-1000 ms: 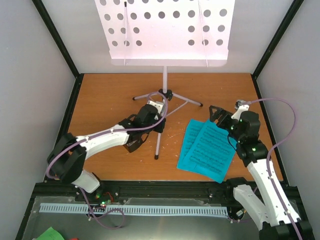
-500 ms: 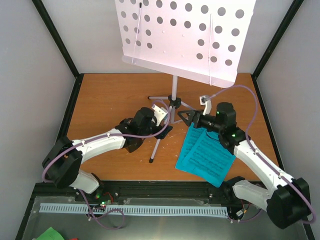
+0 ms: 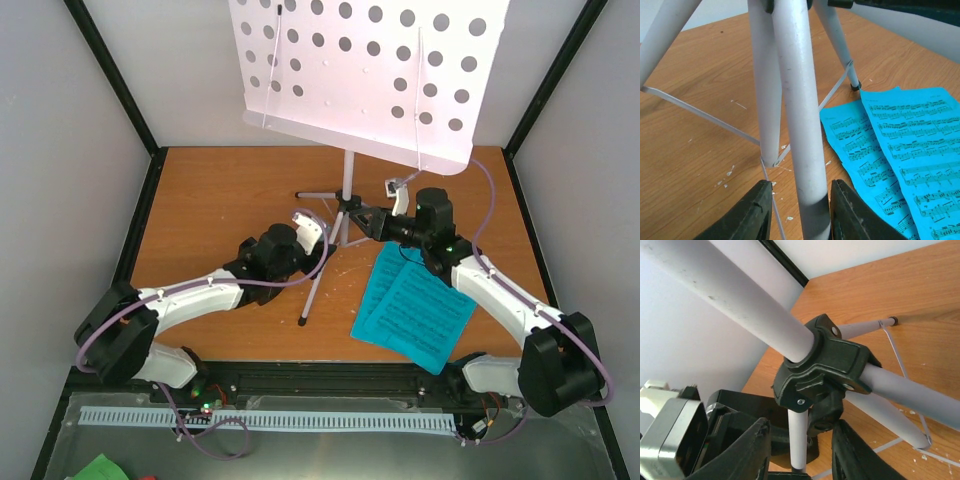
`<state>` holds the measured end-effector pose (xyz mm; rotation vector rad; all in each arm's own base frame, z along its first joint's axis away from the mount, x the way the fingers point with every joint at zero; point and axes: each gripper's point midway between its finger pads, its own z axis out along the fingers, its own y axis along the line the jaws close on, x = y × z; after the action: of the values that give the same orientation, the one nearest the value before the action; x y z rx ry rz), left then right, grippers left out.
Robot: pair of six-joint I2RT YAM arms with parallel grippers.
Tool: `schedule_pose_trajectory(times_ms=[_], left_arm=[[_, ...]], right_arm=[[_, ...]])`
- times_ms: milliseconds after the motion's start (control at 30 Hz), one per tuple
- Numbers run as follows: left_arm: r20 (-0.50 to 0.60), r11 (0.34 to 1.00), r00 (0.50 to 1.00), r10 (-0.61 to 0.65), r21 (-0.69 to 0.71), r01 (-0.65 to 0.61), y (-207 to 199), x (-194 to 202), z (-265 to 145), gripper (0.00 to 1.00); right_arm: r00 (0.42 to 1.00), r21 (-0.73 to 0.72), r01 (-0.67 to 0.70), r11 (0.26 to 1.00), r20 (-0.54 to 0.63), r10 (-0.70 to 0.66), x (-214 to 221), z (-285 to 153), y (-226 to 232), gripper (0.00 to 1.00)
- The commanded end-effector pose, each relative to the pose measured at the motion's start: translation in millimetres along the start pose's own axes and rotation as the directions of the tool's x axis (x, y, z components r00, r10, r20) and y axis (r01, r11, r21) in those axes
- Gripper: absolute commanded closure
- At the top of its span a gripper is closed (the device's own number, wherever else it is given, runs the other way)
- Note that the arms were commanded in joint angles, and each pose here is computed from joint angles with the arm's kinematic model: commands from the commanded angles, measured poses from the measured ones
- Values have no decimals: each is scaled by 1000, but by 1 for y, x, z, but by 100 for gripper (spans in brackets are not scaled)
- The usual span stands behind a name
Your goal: Pack up the instrument practice props
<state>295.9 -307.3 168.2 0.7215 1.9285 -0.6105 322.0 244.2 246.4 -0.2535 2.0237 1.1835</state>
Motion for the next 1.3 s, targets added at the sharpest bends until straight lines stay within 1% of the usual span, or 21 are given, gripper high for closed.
schedule_pose_trajectory(times_ms=[0, 33, 133, 267, 367, 433, 500, 533, 600, 667, 767, 900, 933, 967, 1000, 1033, 1100, 1167, 1233, 1267], left_arm=[[89, 1000, 996, 3, 16, -4, -3, -16, 1, 68], [93, 1000, 996, 6, 12, -7, -2, -15, 2, 69], [99, 1000, 995, 16, 2, -16, 0, -12, 4, 76], [97, 999, 995, 35, -2, -35, 1, -8, 6, 88], [102, 999, 994, 42, -4, -42, 1, -7, 5, 93], [109, 999, 993, 47, 1, -47, 0, -8, 3, 96], [111, 999, 993, 46, 4, -47, -1, -7, 0, 97], [114, 999, 993, 43, 4, -44, -1, -8, 0, 97], [116, 999, 993, 36, 8, -38, -1, -10, 0, 97], [114, 999, 993, 28, 17, -30, -3, -10, 2, 97], [98, 999, 995, 8, 33, -12, -5, -9, 6, 99], [90, 999, 995, -33, 45, 29, -6, -9, 5, 100], [87, 998, 995, -42, 55, 37, -8, -8, 6, 100], [87, 997, 995, -53, 64, 48, -9, -9, 6, 100], [83, 996, 995, -63, 71, 57, -10, -8, 7, 100], [81, 995, 994, -72, 77, 66, -11, -8, 7, 100], [76, 994, 994, -79, 80, 72, -12, -6, 9, 100], [73, 994, 994, -78, 81, 72, -12, -5, 9, 100], [75, 994, 995, -73, 83, 67, -12, -4, 9, 100], [74, 994, 995, -72, 86, 65, -12, -3, 8, 99]], right_arm=[[998, 2, 58, 998, 39, -58, -14, 1, 6, 70], [997, 13, 71, 997, 38, -71, -14, 1, 4, 72], [993, 48, 112, 993, 35, -114, -13, 1, -3, 77], [987, 83, 146, 986, 48, -150, -16, 0, -8, 77], [985, 85, 162, 983, 45, -166, -16, 2, -10, 76], [982, 81, 177, 981, 47, -181, -16, 4, -10, 77], [977, 69, 204, 977, 42, -207, -17, 6, -9, 83], [974, 68, 219, 973, 40, -222, -17, 6, -8, 88], [964, 71, 261, 963, 30, -264, -16, 5, -8, 94], [947, 81, 318, 945, 27, -321, -17, 1, -6, 97], [910, 106, 411, 906, 19, -415, -17, -5, -6, 97], [818, 147, 570, 808, -13, -575, -15, -8, -2, 97], [803, 164, 590, 791, -22, -595, -15, -9, -3, 97], [801, 178, 592, 786, -28, -597, -17, -9, -4, 97], [809, 197, 581, 789, -34, -587, -19, -10, -7, 96], [824, 209, 560, 802, -33, -566, -21, -10, -8, 90], [860, 213, 500, 839, -8, -511, -22, -12, -7, 69], [905, 195, 410, 891, 34, -424, -20, -13, -4, 62], [939, 145, 324, 935, 70, -336, -15, -14, 2, 55], [954, 122, 276, 953, 84, -287, -12, -15, 5, 53]])
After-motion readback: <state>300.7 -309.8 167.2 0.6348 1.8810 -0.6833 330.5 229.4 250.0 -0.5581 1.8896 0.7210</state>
